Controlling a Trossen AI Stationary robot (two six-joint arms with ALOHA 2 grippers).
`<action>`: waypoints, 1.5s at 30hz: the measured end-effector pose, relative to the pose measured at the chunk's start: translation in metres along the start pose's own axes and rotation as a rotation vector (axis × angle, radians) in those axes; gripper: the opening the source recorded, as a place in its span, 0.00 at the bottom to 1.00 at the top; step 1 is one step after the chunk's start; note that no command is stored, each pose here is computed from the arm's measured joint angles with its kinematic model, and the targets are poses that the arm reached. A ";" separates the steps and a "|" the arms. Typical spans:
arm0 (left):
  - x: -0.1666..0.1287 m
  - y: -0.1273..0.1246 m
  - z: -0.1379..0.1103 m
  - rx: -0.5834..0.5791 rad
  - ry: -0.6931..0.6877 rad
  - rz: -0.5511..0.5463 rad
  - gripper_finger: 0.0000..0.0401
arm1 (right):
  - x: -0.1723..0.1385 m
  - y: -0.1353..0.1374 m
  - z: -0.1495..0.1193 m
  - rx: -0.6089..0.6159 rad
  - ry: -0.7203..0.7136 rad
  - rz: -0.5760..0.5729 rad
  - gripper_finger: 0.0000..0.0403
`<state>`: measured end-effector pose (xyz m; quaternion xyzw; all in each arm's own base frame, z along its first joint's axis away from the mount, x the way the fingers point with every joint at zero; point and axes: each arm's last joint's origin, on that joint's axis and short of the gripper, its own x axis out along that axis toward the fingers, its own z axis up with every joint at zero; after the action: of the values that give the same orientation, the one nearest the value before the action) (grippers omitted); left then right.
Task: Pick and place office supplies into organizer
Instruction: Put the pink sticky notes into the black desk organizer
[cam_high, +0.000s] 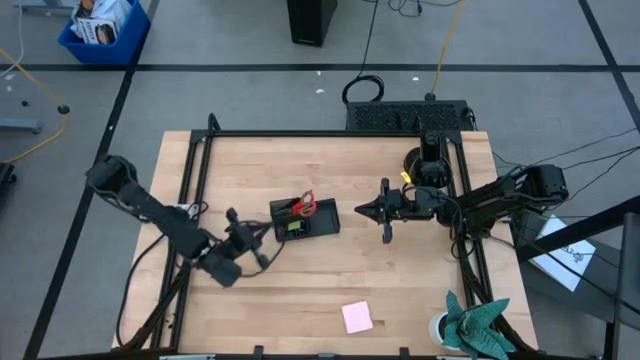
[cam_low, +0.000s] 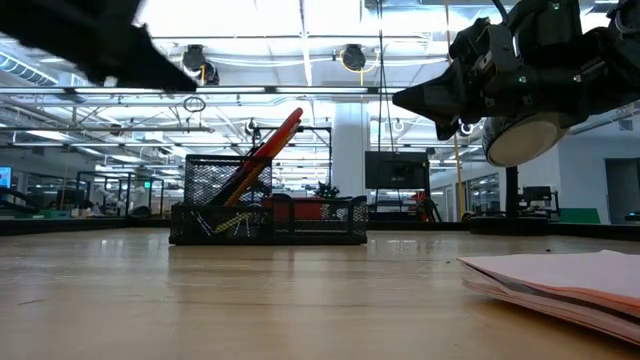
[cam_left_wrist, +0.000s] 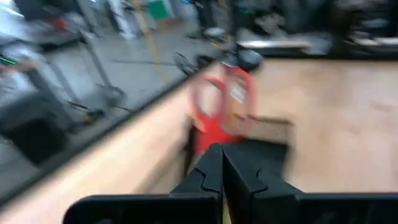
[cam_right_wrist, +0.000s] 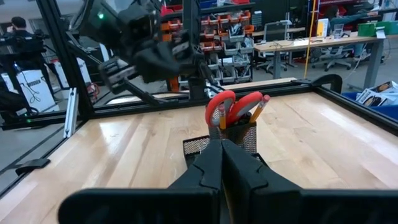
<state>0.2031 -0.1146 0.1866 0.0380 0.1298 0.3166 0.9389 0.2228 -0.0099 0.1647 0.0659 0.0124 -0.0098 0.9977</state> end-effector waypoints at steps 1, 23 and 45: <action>-0.003 -0.002 -0.004 -0.017 0.027 -0.042 0.01 | 0.000 0.000 0.000 -0.007 0.002 -0.001 0.00; 0.033 -0.052 -0.101 -0.074 0.299 -0.182 0.01 | -0.002 -0.013 -0.016 -0.025 0.170 -0.147 0.00; 0.058 -0.029 -0.099 -0.002 0.374 -0.048 0.01 | -0.002 -0.013 -0.016 -0.046 0.172 -0.140 0.00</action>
<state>0.2376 -0.1038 0.0738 -0.0255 0.3027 0.2959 0.9056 0.2200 -0.0209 0.1469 0.0428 0.1027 -0.0737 0.9911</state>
